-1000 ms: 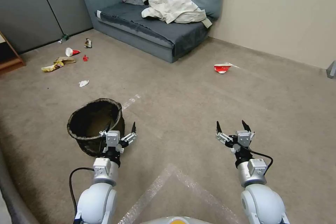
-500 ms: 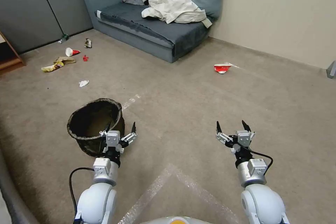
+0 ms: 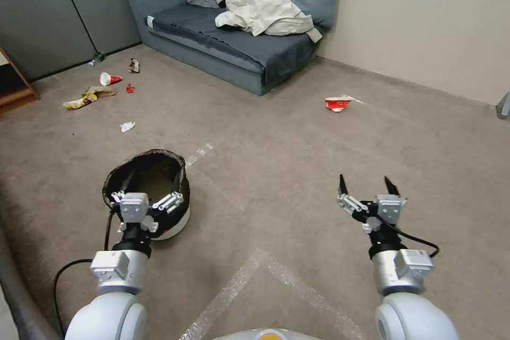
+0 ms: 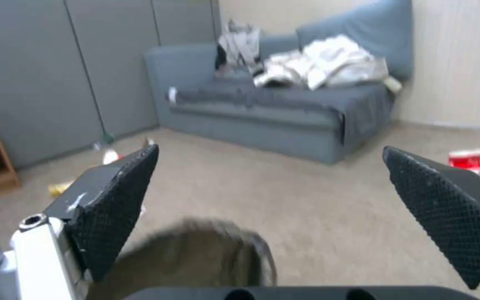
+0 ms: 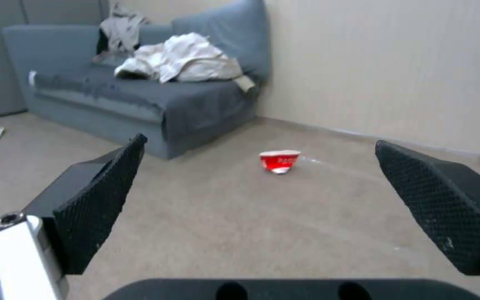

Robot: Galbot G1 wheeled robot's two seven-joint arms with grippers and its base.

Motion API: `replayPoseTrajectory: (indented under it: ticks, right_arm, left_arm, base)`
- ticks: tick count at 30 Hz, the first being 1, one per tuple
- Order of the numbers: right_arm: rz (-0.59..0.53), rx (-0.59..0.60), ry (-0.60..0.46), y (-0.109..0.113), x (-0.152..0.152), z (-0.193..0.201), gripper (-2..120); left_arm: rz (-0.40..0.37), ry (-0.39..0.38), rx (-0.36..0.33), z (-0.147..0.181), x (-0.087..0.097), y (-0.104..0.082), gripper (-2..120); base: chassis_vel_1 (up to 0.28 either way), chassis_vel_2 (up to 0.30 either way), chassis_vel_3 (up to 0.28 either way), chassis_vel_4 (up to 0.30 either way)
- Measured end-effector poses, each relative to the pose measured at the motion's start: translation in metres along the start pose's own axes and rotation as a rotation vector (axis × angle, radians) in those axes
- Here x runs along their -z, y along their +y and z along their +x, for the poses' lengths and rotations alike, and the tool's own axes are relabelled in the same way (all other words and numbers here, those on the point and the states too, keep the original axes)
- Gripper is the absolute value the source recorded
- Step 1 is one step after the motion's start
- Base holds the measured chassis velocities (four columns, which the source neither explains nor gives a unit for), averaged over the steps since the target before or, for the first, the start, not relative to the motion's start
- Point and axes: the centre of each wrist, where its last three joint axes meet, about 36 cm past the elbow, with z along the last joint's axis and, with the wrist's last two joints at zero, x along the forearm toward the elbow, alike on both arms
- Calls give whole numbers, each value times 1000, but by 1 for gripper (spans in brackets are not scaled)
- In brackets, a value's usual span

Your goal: Pick up the trash can from the floor.

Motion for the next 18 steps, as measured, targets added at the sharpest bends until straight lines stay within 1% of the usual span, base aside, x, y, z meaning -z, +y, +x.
replayPoseTrajectory:
  ticks: [1, 3, 4, 6, 8, 16, 18]
  right_arm:
    - [-9, -9, -9, 0, 11, 6, 100]
    - [-22, 0, 5, -1, 15, 11, 100]
    - [-22, 0, 5, -1, 15, 11, 100]
    - [-26, 4, 10, -1, 15, 12, 100]
    - [-26, 6, 12, -1, 15, 12, 100]
    - [-24, 21, 32, -1, 10, 10, 100]
    - [-24, 22, 36, -1, 10, 10, 100]
  left_arm:
    - [-2, -11, 2, 4, 10, 3, 100]
    - [-9, -35, 4, 13, 30, 8, 100]
    - [-9, -35, 4, 13, 30, 8, 100]
    - [-15, -44, 5, 20, 45, 12, 100]
    - [-5, -11, 6, 25, 47, 13, 100]
    - [12, -4, 10, 26, 47, 12, 100]
    - [12, 8, 12, 26, 46, 13, 100]
  base:
    - [0, 0, 0, 0]
    - [0, 0, 0, 0]
    - [0, 0, 0, 0]
    - [0, 0, 0, 0]
    - [0, 0, 0, 0]
    - [0, 0, 0, 0]
    - [0, 0, 0, 0]
